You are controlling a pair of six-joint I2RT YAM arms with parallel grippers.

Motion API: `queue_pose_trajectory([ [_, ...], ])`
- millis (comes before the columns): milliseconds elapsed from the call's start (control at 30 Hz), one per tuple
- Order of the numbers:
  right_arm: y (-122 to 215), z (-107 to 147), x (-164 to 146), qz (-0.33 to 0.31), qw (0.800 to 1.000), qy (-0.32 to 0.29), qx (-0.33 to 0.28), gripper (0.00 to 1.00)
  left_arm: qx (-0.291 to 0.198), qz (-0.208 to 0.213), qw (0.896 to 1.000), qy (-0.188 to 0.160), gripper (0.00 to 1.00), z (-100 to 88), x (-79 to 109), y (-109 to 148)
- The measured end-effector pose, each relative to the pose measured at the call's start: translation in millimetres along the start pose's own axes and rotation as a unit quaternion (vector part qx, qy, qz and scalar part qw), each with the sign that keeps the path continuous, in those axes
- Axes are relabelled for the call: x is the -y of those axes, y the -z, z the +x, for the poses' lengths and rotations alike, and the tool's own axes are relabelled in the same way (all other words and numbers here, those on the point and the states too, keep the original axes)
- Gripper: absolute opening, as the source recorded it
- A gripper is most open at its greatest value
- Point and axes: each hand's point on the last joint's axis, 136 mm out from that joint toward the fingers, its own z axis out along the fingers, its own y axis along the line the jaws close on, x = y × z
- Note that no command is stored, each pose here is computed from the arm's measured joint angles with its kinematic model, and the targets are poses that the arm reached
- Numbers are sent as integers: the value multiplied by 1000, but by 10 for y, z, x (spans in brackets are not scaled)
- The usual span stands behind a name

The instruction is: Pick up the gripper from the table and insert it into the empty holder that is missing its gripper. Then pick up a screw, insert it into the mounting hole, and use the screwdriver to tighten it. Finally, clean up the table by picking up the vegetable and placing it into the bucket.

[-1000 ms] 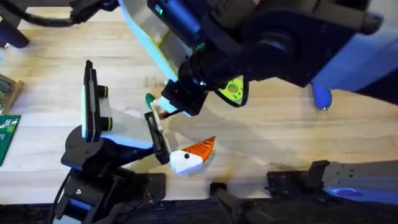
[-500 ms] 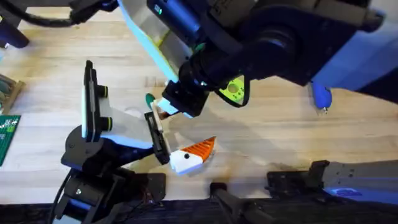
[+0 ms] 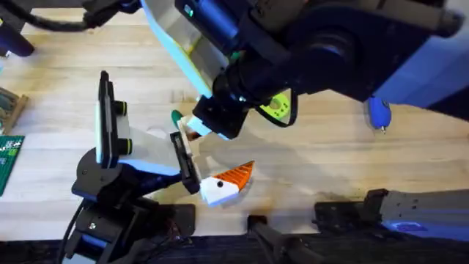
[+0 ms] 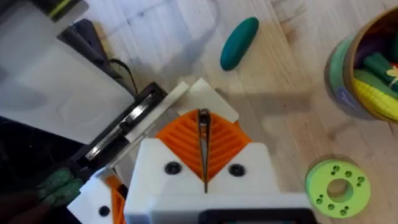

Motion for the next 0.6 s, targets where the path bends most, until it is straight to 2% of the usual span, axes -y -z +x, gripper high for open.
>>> queue_pose_trajectory([
  [600, 28, -8, -10, -1, 1000, 2, 4, 7, 0, 0, 1000, -2, 985, -2, 1, 0],
])
